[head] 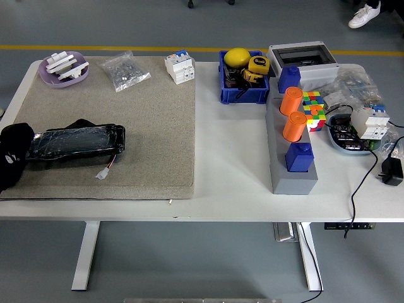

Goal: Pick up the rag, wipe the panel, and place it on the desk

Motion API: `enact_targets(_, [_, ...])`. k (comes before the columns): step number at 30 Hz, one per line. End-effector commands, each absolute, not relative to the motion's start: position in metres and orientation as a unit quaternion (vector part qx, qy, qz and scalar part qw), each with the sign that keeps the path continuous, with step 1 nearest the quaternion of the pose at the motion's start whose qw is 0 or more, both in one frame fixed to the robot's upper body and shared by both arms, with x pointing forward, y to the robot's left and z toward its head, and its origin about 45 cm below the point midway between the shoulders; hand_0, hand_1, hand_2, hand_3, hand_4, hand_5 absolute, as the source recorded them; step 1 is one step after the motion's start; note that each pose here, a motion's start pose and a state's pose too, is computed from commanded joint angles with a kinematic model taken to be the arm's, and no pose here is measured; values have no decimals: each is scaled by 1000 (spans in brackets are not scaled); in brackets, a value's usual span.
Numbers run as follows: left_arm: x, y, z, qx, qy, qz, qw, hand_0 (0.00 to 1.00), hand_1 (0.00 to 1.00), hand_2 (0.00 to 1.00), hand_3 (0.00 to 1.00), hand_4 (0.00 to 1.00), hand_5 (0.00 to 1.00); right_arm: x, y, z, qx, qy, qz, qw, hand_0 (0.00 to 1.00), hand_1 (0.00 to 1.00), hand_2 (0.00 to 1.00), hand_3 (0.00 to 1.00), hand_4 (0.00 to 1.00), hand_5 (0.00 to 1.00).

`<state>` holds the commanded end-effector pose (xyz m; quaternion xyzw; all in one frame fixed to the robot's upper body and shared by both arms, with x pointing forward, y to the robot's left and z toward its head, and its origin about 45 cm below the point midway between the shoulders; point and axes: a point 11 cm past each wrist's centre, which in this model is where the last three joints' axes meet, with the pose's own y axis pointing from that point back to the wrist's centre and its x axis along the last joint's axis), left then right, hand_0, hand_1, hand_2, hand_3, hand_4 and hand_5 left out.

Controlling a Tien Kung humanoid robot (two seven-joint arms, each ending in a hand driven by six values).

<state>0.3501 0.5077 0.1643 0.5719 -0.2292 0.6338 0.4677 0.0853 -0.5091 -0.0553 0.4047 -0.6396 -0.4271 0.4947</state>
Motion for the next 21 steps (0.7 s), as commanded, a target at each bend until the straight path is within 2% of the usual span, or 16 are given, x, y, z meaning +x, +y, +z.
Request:
enact_targets(2, [350,508,165,572,-230,633,468,340,669,718,679,883,291,85,-509,-55,405,-640,-427,495,686,645,700,666,998,486])
enact_targets(3, [350,508,166,573,-231,633,467,347,670,723,733,924,375,85,-509,-55,404,-640,-427,495,684,646,700,666,998,486])
enact_targets(20, [346,513,190,555,-250,641,468,336,643,718,749,941,390,80,-511,-56,401,-638,-429,499,687,645,700,664,998,483])
enact_targets(21, [346,513,193,550,-251,644,468,331,620,706,709,924,392,80,-511,-56,401,-638,-429,499,687,645,700,662,998,482])
